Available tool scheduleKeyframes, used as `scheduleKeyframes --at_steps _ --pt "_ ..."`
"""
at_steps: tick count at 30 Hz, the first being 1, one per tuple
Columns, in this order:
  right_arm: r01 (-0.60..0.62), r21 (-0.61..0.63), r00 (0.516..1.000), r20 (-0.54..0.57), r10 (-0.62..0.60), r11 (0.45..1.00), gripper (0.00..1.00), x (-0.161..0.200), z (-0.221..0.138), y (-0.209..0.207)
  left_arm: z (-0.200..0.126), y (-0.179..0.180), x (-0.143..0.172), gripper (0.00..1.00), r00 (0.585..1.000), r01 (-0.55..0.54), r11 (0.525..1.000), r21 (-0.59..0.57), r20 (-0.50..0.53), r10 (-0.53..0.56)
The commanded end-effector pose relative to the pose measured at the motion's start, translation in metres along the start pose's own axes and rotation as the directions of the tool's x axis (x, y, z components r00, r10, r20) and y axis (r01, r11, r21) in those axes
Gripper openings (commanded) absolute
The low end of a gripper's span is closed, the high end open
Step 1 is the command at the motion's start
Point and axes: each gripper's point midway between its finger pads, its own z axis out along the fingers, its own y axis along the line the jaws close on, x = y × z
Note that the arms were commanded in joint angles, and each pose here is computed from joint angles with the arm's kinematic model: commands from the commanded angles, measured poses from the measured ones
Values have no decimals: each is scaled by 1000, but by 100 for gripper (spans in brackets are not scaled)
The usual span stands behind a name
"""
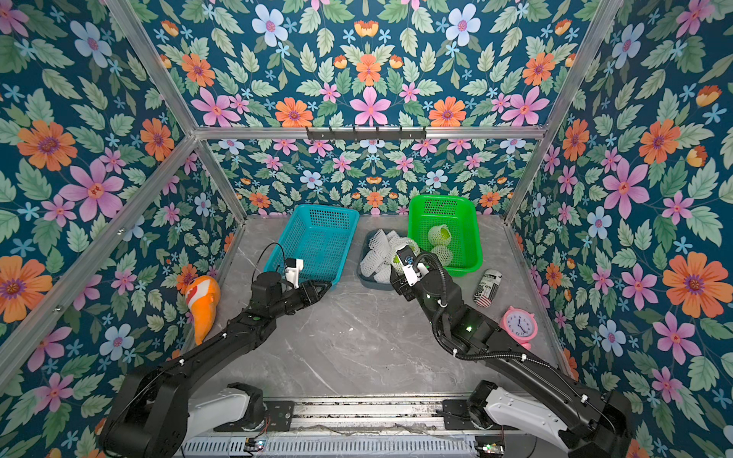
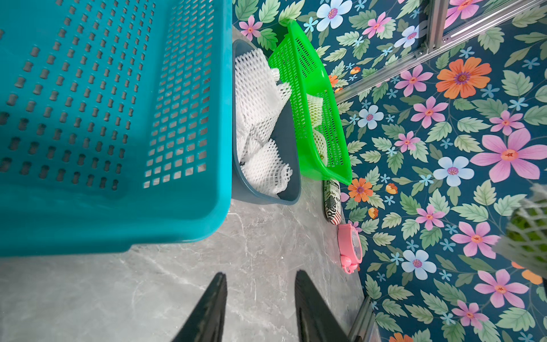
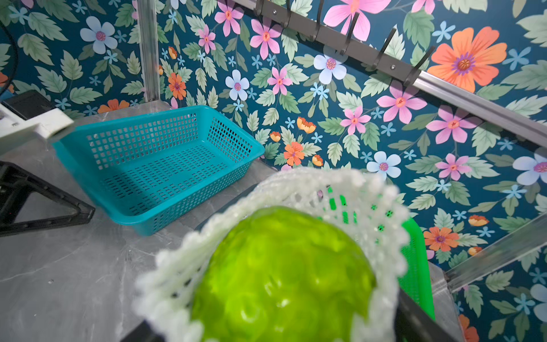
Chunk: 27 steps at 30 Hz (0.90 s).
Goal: Sleeve custard apples in foam nets
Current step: Place the custard apple in the basket.
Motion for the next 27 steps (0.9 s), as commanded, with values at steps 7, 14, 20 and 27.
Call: scheduleKeyframes --at_steps 7,14,20,27 --pt "-143 -31 984 -115 139 989 82 1 13 1 0 -6 -5 41 1000 -10 1000 29 21 10" --pt "-563 -23 804 -247 541 826 82 18 38 -35 -2 -11 -5 41 1000 -8 999 47 21 7" --pt "-851 87 483 -259 837 518 82 57 67 -93 -6 -14 -2 41 1000 -3 998 62 28 1" --pt "-955 195 172 -252 952 224 82 106 111 -136 -10 -13 1 41 999 5 998 69 33 -7"
